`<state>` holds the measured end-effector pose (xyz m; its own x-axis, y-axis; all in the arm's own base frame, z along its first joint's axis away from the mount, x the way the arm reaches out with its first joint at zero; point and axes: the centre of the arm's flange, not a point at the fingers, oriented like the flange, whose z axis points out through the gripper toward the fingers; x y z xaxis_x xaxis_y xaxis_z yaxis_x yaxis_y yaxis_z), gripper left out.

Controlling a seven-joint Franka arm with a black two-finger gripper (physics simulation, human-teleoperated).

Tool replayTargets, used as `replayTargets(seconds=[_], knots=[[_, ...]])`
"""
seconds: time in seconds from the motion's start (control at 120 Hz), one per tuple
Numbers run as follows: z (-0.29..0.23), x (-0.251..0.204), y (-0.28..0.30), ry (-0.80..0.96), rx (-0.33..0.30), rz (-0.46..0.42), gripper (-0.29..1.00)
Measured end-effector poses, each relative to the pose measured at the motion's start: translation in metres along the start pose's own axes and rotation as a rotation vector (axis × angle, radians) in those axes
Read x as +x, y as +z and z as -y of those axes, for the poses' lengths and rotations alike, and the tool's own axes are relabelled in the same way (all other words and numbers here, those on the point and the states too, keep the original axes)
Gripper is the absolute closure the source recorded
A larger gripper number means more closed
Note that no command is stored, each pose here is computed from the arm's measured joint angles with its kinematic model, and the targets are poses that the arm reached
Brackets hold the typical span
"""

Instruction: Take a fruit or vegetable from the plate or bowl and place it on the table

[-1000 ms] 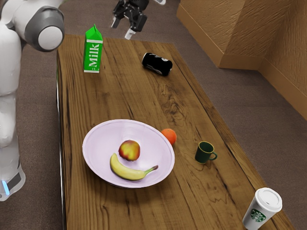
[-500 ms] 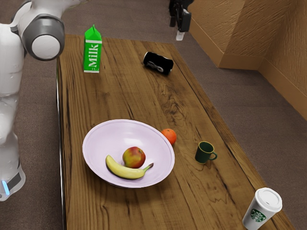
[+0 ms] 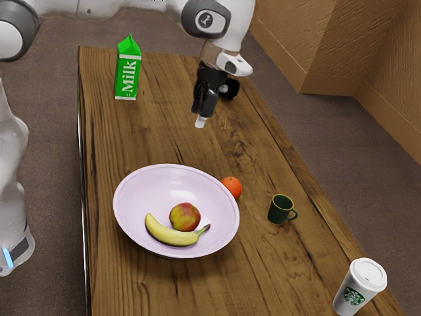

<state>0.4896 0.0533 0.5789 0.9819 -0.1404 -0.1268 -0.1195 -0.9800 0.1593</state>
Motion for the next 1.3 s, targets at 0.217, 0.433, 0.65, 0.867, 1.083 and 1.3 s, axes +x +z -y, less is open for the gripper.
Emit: replayTargets(seconds=[0.217, 0.433, 0.65, 0.867, 1.083, 1.3], knots=[[-0.002, -0.124, -0.024, -0.218, 0.172, -0.186, 0.02], [-0.137, -0.04, 0.005, -0.051, 0.301, -0.161, 0.02], [-0.208, -0.034, 0.019, 0.152, 0.286, -0.151, 0.02], [-0.193, -0.059, 0.061, 0.203, 0.174, -0.132, 0.02], [-0.188, -0.057, 0.084, 0.248, 0.092, -0.151, 0.02], [-0.186, -0.032, 0.109, 0.249, 0.076, -0.137, 0.02]])
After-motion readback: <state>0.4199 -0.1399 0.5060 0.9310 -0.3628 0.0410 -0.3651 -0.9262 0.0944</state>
